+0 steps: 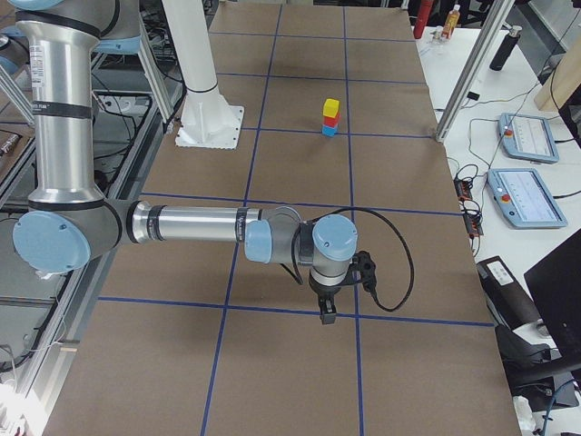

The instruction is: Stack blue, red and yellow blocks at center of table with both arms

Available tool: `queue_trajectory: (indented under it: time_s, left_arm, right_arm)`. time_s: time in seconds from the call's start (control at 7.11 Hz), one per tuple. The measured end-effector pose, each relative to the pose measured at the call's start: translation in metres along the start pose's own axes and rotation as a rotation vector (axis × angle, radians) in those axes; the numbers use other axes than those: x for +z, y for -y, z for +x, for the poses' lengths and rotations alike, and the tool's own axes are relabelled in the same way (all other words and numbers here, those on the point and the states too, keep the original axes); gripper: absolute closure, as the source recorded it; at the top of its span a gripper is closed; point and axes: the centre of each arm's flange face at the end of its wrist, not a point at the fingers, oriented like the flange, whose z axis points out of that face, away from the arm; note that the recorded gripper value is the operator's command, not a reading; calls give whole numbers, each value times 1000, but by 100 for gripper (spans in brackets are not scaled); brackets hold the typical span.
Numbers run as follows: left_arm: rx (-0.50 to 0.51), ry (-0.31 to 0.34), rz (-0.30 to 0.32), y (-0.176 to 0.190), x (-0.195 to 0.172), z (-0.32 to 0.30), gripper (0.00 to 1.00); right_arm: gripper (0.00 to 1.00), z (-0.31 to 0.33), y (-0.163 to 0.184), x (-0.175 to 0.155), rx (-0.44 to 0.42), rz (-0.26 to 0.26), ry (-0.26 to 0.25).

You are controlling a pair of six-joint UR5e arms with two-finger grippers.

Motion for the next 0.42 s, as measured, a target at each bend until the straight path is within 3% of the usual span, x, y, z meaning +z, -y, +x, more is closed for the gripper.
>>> queue_trajectory:
  time_s: [0.42]
  left_arm:
    - [1,-1,-1,-1,1,0,0]
  right_arm:
    - [0,0,0,-1,0,2,1]
